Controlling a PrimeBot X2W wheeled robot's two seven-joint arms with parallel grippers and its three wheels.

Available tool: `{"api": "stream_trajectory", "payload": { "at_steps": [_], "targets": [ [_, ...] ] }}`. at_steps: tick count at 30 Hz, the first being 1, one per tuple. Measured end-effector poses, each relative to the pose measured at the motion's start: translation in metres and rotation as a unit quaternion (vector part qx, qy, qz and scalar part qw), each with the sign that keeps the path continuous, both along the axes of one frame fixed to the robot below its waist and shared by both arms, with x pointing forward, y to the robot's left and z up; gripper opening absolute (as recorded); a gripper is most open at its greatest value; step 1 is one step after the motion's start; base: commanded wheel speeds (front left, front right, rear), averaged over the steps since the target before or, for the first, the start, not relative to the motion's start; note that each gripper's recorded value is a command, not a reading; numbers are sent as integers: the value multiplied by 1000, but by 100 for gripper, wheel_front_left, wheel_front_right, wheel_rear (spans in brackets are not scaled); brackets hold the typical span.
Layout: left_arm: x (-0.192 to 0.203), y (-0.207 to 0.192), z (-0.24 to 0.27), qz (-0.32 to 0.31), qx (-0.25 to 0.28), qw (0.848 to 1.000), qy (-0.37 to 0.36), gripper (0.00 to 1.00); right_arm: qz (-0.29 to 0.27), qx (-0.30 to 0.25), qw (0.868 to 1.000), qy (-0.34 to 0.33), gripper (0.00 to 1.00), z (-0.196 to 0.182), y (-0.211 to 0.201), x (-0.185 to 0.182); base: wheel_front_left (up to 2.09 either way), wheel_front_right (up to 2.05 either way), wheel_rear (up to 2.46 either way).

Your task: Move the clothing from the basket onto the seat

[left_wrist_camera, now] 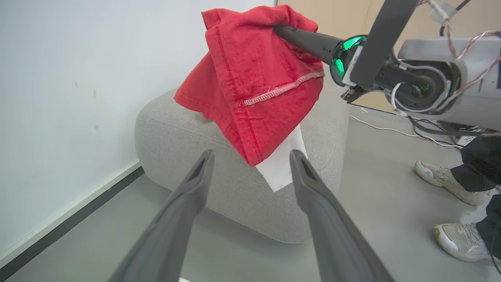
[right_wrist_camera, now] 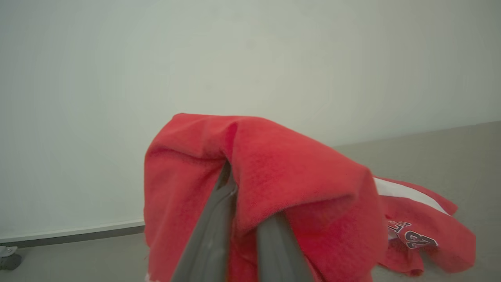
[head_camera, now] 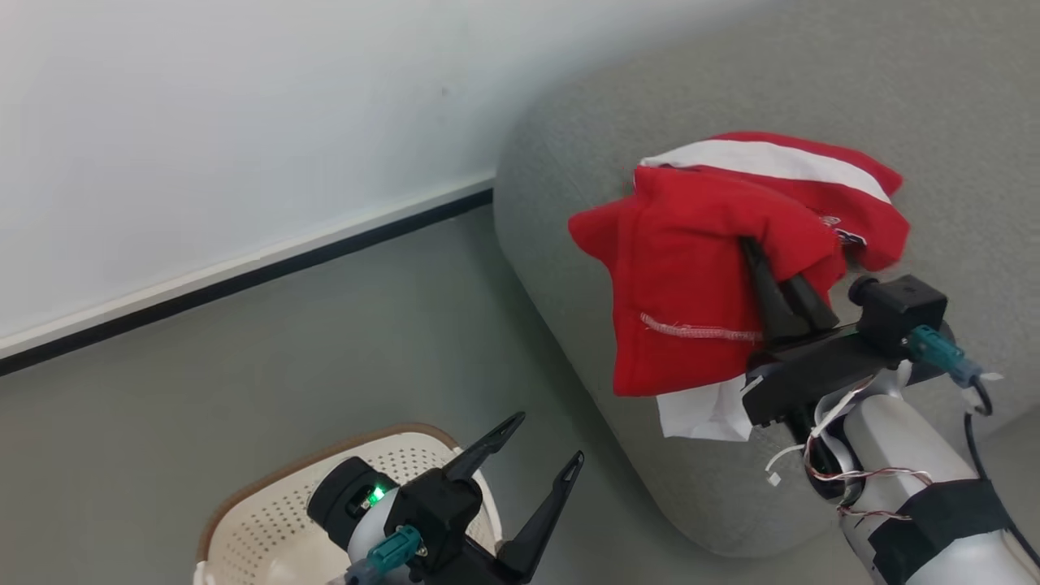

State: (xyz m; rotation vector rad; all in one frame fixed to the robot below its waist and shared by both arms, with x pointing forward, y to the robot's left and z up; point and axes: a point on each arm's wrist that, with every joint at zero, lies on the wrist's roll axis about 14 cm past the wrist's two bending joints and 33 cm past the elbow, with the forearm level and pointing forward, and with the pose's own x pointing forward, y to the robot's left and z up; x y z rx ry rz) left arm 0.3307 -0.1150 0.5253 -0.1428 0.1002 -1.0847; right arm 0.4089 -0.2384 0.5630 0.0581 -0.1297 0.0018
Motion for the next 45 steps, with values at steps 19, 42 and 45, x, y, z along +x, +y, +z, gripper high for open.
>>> {"api": "stream_trajectory", "payload": {
  "at_steps": [19,42,45],
  "targets": [
    [13,-42,-20,-82,-4,996,19,100,-130,-24,991,-3,0,17,-98,5,0,0,0],
    [51,-30,-51,-72,-1,996,46,100,-217,-65,973,-35,0,63,-181,84,0,0,0],
    [58,-25,-60,-68,7,996,49,100,-219,-65,973,-21,0,52,-184,97,0,0,0]
  ]
}}
